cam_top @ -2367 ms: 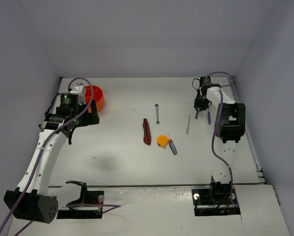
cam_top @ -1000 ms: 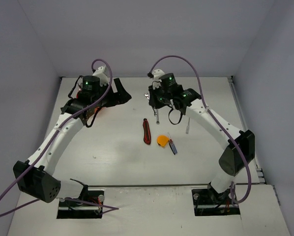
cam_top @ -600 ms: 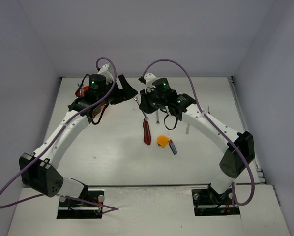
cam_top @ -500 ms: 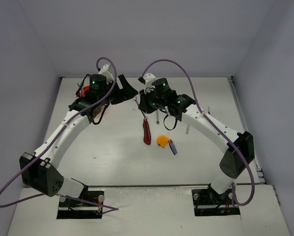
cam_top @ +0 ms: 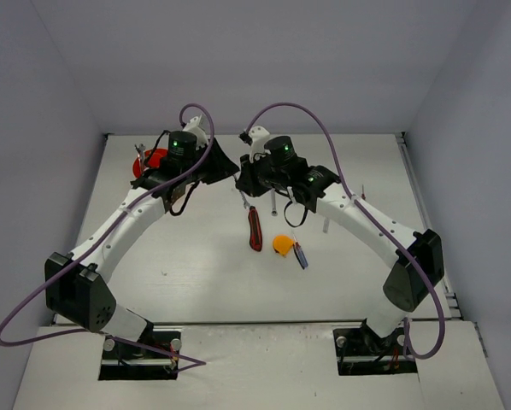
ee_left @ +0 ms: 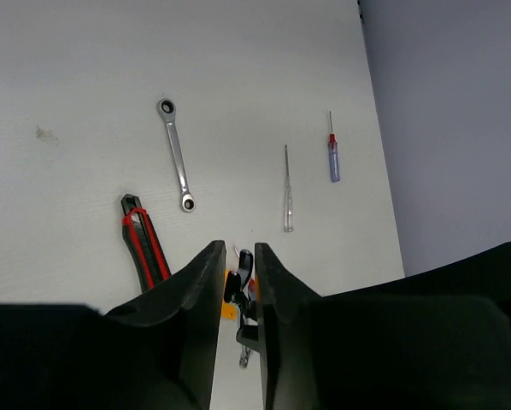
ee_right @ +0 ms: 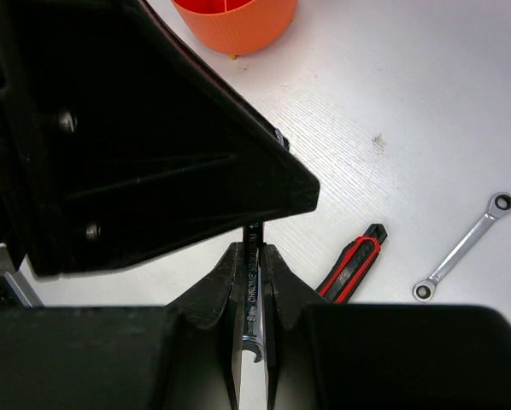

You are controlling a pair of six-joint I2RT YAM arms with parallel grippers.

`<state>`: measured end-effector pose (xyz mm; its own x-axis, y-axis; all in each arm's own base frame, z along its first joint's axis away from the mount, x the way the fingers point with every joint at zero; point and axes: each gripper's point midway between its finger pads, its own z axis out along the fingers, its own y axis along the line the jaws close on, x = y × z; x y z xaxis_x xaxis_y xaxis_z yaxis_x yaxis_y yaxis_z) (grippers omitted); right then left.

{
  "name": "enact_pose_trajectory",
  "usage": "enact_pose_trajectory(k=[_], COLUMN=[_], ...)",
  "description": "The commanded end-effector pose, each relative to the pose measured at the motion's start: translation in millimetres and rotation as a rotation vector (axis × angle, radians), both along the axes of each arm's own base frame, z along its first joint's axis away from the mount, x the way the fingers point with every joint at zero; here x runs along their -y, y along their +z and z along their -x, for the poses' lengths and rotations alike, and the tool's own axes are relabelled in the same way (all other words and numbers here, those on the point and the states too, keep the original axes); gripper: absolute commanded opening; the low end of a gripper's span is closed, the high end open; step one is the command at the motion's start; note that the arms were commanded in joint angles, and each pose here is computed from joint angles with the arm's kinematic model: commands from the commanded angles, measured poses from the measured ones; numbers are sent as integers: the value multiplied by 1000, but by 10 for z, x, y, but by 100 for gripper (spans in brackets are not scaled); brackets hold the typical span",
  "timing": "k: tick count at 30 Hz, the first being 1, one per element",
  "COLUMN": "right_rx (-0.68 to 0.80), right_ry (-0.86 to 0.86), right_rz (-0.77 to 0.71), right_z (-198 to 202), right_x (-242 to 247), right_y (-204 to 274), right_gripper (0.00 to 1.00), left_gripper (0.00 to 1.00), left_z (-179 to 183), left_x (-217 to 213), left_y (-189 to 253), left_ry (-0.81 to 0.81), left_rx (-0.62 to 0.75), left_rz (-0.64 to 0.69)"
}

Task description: Sort the tools into containers

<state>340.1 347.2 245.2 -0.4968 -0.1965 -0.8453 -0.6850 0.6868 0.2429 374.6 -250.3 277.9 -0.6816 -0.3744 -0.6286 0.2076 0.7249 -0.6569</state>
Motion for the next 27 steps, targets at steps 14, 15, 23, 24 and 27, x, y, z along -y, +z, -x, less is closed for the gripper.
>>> enact_pose_trajectory(k=[14,15,23,24,27], right_rx=[107,106,66,62,50], right_ry=[-34,-48,-157,-164,-179], right_rz=[-88,-85,-81,-79,-78], right_z=[-33,-42,-34,-10,48], right_x=[140,211,795,845,965], right_y=[426,415,244,218,163], right_gripper=[72,73,73,73,73], left_gripper=[0,0,0,0,0], left_z=[-386,-461,-971,-1051,-1270], left_x=[-660,-864,-2160,-2282,-2659], left_y=[413,436,491,415,281], left_ry=[84,113,209,207,238], left_rx=[190,200,265,251,220], left_rz=[-129,-166,-580,-608,-647])
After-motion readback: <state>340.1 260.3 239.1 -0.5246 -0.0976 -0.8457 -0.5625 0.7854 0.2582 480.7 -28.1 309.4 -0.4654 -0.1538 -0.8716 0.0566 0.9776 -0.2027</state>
